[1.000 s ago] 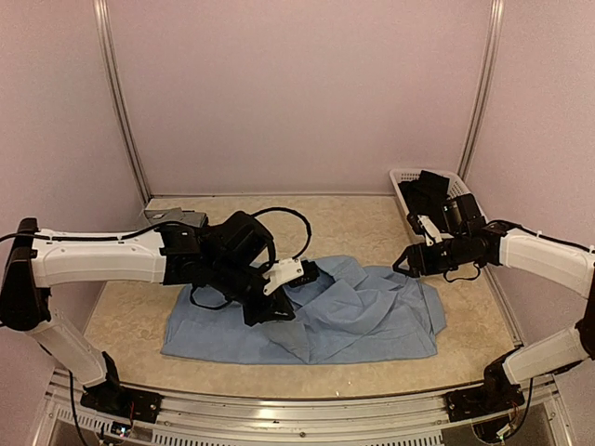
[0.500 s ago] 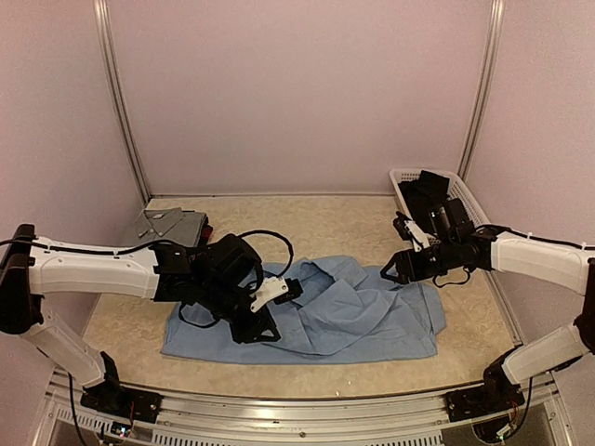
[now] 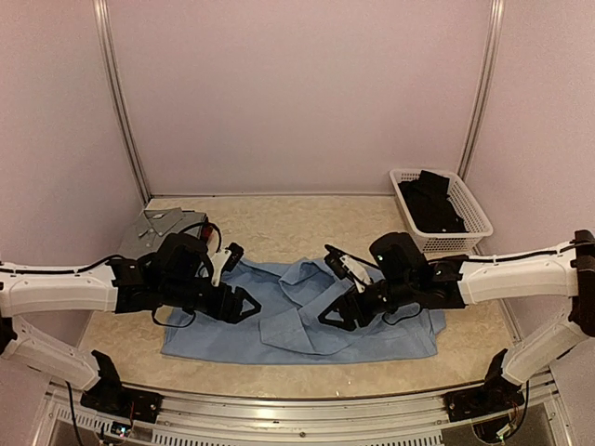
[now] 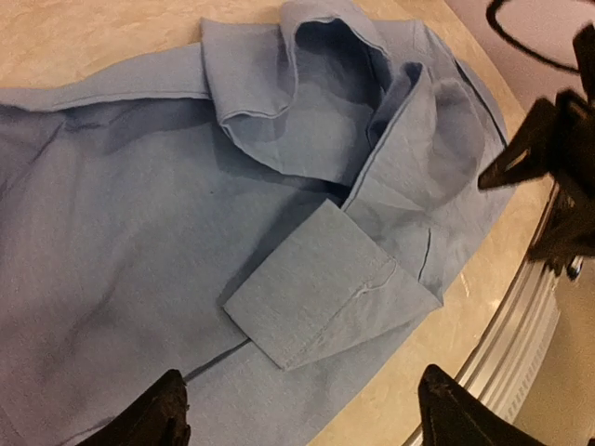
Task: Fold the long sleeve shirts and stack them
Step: Place the sleeve of the 1/3-folded shirt, then pick up the sleeve from the 1/3-folded shirt.
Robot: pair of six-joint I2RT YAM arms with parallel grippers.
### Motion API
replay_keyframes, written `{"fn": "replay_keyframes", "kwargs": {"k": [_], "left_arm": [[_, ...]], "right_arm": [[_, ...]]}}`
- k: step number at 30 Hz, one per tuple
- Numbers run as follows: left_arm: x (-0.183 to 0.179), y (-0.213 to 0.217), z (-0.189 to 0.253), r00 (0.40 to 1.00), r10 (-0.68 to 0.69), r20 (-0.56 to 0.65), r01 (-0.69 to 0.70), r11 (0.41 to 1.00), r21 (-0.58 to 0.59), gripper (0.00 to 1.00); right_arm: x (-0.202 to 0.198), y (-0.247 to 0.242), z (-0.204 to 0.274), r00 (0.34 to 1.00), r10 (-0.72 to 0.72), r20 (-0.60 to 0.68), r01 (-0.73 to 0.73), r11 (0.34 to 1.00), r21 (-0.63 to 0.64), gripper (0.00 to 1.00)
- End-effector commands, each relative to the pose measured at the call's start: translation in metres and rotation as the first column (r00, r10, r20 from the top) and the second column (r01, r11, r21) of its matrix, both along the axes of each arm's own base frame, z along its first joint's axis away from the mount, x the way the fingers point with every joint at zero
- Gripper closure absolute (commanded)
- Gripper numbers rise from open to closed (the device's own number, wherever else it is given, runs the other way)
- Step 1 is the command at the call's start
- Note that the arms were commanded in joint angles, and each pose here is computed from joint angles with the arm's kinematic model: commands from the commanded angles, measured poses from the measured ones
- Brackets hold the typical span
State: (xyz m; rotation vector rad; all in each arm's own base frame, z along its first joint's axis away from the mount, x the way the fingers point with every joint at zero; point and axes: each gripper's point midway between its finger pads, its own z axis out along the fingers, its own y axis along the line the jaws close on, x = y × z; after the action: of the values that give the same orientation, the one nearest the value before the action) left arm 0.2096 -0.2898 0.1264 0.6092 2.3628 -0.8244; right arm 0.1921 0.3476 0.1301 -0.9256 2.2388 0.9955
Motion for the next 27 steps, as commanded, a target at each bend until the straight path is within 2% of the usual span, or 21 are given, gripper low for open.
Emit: {"fn": "replay_keyframes", "kwargs": {"k": [1,2,3,12,18,22,27], "left_arm": [[0.018,0.016,0.022,0.981,0.193,0.017,-0.189,0.975,-0.12,0.07],[0.021,0.021,0.024,0.975,0.221,0.026,-0.216,0.968,-0.126,0.02],[0.023,0.025,0.028,0.97,0.242,0.035,-0.235,0.962,-0.139,0.01],[0.031,0.048,0.046,0.933,0.355,0.057,-0.338,0.921,-0.193,0.01],[0.03,0.055,0.049,0.914,0.405,0.025,-0.387,0.889,-0.246,0.01],[0.03,0.06,0.052,0.906,0.424,0.014,-0.406,0.875,-0.265,0.01],[0.03,0.064,0.052,0.899,0.437,0.001,-0.42,0.865,-0.274,0.01]], "right_arm": [[-0.004,0.029,-0.02,0.999,-0.017,-0.043,0.016,1.0,-0.022,0.41],[-0.006,0.033,-0.025,0.999,-0.015,-0.053,0.013,0.999,-0.034,0.41],[-0.007,0.039,-0.028,0.998,-0.009,-0.058,0.007,0.999,-0.032,0.41],[-0.012,0.069,-0.051,0.994,0.036,-0.102,-0.042,0.998,-0.052,0.48],[-0.017,0.085,-0.065,0.989,0.08,-0.128,-0.088,0.994,-0.059,0.61],[-0.018,0.091,-0.07,0.987,0.094,-0.131,-0.104,0.992,-0.072,0.75],[-0.016,0.091,-0.072,0.988,0.088,-0.125,-0.1,0.991,-0.092,0.8]]}}
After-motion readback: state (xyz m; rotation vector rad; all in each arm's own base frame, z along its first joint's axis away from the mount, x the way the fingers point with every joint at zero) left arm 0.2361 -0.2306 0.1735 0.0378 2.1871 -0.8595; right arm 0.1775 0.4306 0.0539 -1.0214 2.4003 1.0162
